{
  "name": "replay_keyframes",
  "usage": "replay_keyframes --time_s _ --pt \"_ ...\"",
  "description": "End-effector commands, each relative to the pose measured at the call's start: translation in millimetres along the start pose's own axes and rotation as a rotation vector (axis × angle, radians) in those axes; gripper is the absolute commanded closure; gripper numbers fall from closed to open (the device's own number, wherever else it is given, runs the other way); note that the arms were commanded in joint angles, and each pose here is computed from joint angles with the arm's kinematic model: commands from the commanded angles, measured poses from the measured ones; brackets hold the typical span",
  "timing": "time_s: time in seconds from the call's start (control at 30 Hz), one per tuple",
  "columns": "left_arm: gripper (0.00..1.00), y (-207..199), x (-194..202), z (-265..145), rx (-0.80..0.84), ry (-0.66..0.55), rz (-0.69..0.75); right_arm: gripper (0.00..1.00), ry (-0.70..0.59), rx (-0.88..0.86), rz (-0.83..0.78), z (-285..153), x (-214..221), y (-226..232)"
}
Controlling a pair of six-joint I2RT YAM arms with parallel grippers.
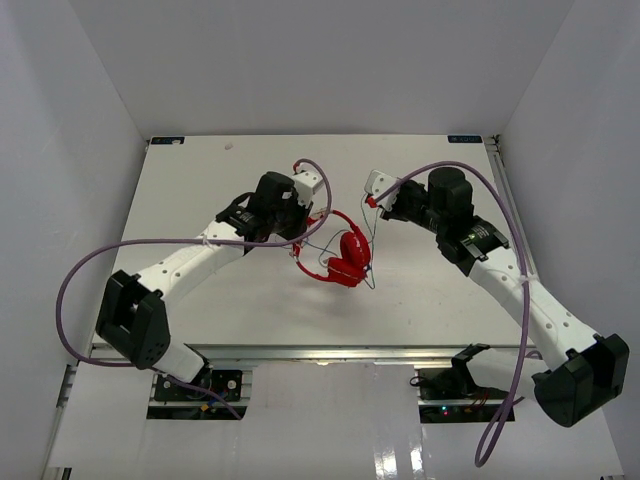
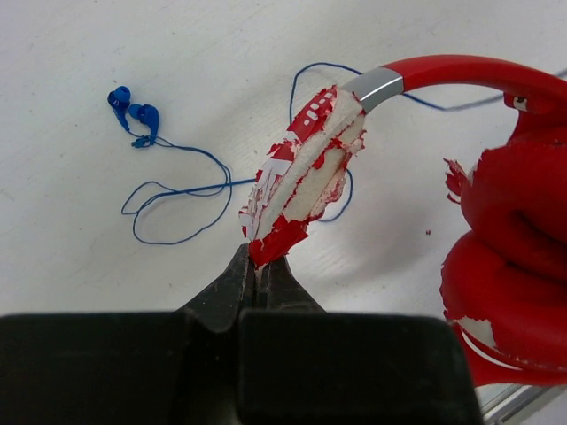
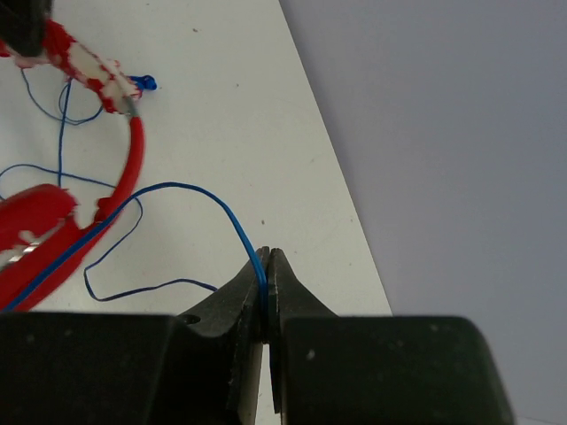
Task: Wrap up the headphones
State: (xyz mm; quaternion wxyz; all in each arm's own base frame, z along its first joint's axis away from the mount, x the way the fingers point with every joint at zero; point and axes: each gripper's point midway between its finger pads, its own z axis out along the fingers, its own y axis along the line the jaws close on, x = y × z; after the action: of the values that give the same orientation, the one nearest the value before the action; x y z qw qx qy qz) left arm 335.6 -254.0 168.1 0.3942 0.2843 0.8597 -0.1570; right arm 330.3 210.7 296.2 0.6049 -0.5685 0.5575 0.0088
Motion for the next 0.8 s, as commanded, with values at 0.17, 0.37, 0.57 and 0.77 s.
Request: replay_keyframes --time_s 0.17,0.37,0.57,0.77 --pt "1.00 -62.2 -25.4 -23.0 0.230 -0.136 0.037 0.92 -0.081 0.123 0.135 15.2 -38.5 -51.3" --pt "1.00 -106.9 -50.3 -18.1 0.306 -0.169 0.061 0.92 -0.030 0.270 0.195 14.9 -18.7 -64.6" --pt "1.00 -124.5 -64.7 -32.9 0.361 -0.233 0.022 0.92 0.132 0.471 0.300 12.6 36.1 -69.0" --pt "1.00 -134.8 -74.3 -63.5 0.418 -0.301 -0.025 0.92 0.178 0.504 0.431 15.5 66.9 -58.9"
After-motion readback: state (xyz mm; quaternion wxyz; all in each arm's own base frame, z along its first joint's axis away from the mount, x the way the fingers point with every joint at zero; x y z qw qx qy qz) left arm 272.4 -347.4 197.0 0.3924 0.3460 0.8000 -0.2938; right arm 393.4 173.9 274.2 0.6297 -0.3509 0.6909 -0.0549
